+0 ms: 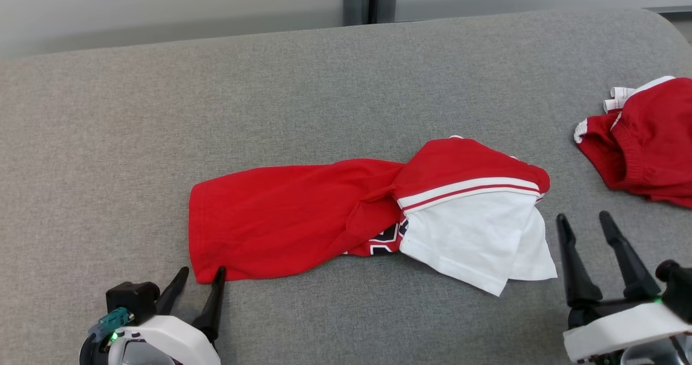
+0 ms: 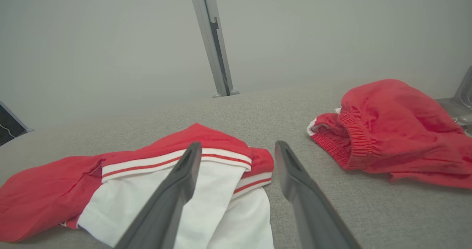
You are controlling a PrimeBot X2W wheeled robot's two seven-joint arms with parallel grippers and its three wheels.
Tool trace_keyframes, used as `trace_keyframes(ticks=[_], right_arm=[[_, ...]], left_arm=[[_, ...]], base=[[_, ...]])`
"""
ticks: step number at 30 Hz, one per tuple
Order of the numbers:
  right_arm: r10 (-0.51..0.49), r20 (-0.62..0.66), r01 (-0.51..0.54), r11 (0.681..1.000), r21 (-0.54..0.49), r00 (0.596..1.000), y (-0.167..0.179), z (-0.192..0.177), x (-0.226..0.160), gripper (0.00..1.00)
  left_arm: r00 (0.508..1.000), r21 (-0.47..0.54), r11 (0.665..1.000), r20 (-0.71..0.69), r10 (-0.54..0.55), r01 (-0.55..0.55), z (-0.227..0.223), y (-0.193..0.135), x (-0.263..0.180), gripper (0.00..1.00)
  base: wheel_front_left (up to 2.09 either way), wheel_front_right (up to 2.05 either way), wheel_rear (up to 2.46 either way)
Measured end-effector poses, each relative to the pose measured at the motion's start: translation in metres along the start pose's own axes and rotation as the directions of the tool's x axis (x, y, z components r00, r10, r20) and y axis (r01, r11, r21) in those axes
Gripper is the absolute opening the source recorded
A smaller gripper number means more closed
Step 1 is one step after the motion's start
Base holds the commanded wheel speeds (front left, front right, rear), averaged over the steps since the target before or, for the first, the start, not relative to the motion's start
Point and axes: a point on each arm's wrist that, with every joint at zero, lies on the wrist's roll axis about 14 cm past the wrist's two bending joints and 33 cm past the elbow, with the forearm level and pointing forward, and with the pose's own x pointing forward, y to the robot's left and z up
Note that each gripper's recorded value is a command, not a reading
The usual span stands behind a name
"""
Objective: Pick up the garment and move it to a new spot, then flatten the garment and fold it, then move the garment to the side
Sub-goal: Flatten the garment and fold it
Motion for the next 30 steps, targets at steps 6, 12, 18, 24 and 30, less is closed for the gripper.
trace_keyframes(ticks=[6, 12, 18, 24, 30], right_arm=[[0.016, -0.095, -0.014, 1.000, 0.027, 0.995, 0.008, -0.029, -0.009, 1.00], [0.088, -0.238, -0.067, 0.993, 0.095, 0.967, 0.034, -0.075, -0.020, 1.00], [0.109, -0.291, -0.078, 0.990, 0.118, 0.950, 0.040, -0.098, -0.018, 1.00], [0.167, -0.328, -0.132, 0.983, 0.127, 0.930, 0.055, -0.112, -0.014, 0.71], [0.191, -0.349, -0.151, 0.979, 0.139, 0.917, 0.063, -0.120, -0.016, 0.00]], left_arm=[[1.000, 0.006, 1.000, 0.010, -0.007, 0.007, 0.003, 0.000, 0.006, 0.00], [1.000, 0.004, 1.000, 0.021, -0.003, 0.003, 0.003, 0.002, 0.008, 0.00], [0.999, 0.016, 1.000, 0.040, 0.004, -0.005, 0.006, 0.003, 0.010, 0.00], [0.999, 0.022, 1.000, 0.052, 0.010, -0.012, 0.008, 0.005, 0.011, 0.00], [0.998, 0.018, 1.000, 0.059, 0.021, -0.022, 0.008, 0.008, 0.010, 0.00]], base=[[0.00, 0.00, 0.00], [0.00, 0.00, 0.00], [0.00, 0.00, 0.00], [0.00, 0.00, 0.00], [0.00, 0.00, 0.00]])
